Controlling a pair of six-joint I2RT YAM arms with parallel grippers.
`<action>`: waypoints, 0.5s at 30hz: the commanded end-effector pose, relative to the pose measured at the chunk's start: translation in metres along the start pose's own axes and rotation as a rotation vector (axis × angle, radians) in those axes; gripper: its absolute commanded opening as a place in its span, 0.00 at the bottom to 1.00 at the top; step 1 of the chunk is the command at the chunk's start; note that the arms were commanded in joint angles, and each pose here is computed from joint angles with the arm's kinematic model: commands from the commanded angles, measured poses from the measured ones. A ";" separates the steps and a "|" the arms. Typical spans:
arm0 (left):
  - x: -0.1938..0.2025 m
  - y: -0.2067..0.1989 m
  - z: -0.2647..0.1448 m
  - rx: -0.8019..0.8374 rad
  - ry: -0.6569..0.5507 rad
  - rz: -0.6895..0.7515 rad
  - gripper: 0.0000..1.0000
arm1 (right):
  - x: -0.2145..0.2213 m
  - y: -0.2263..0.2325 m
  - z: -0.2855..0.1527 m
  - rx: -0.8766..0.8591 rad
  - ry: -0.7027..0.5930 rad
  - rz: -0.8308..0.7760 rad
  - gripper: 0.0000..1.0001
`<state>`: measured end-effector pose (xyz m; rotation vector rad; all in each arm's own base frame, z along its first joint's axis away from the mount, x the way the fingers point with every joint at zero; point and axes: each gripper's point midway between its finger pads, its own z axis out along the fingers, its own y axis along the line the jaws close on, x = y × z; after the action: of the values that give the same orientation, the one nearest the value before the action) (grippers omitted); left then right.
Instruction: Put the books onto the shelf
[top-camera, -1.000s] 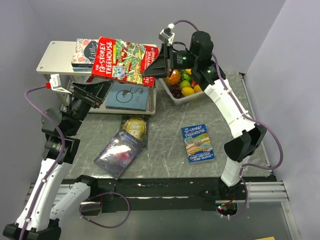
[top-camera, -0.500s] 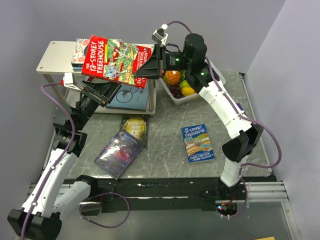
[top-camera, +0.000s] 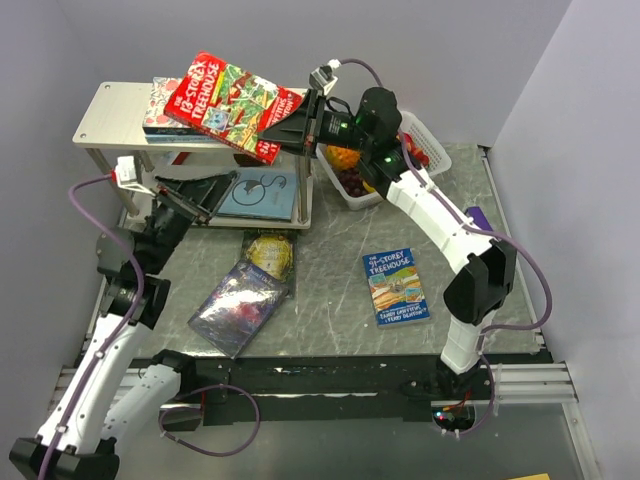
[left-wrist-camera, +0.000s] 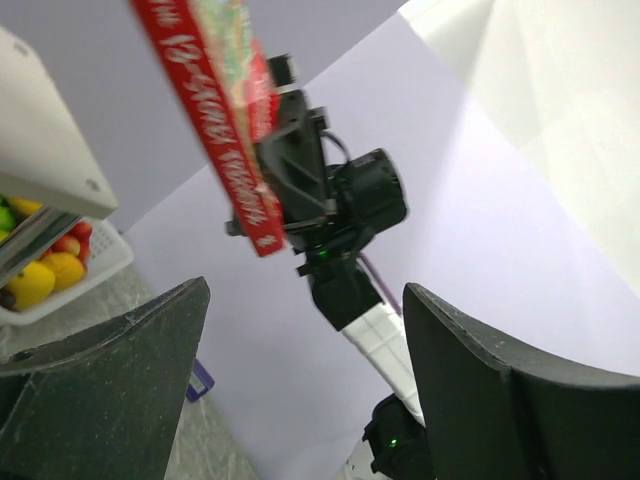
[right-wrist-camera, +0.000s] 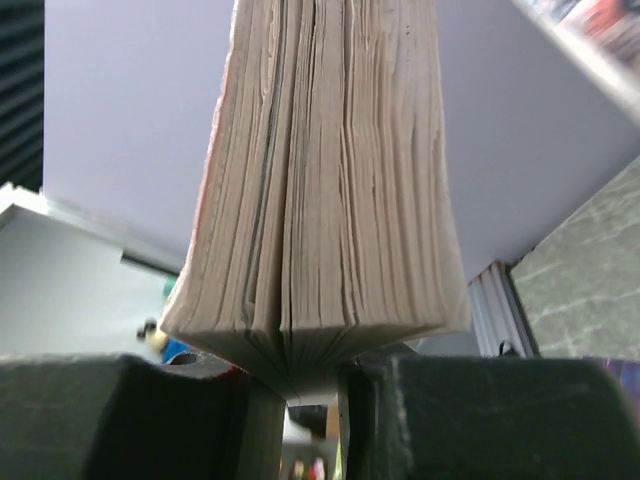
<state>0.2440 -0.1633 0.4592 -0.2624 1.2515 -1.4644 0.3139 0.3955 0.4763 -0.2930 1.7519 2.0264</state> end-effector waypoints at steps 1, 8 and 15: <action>-0.015 -0.033 -0.008 0.104 -0.073 0.073 0.85 | -0.022 0.059 0.000 -0.124 -0.096 -0.142 0.00; -0.018 -0.025 0.001 0.075 -0.072 0.080 0.85 | 0.004 0.051 0.013 -0.116 0.017 -0.133 0.00; -0.017 -0.011 0.008 0.054 -0.081 0.056 0.84 | 0.026 0.053 0.017 -0.108 0.088 -0.159 0.00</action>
<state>0.2535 -0.1591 0.4626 -0.2692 1.2154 -1.4221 0.2950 0.4190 0.4752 -0.3875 1.7732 2.0399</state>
